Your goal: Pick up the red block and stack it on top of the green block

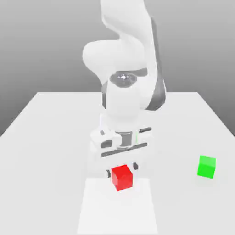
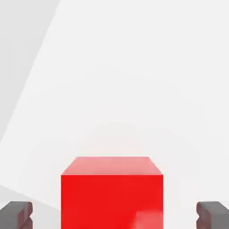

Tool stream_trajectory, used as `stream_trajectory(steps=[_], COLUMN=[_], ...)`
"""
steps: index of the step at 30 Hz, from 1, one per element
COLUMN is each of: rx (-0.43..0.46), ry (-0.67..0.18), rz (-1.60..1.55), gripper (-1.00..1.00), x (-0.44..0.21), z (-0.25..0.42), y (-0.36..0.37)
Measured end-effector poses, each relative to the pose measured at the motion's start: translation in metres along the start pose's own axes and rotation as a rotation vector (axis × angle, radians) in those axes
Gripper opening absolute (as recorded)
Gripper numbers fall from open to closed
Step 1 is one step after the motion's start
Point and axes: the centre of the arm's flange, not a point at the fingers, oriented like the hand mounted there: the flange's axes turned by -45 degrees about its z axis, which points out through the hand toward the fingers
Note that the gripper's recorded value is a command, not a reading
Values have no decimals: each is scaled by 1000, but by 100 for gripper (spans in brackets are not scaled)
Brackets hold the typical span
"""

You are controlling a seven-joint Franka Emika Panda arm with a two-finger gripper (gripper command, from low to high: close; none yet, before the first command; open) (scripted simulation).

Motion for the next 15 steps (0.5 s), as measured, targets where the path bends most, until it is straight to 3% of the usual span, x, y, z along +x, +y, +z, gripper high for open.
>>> stream_trajectory(steps=[7,15], rx=[1,1], ry=[-1,-1], rz=[0,-1], gripper=[-100,-100], x=[0,0], z=[1,-56], y=[0,-1])
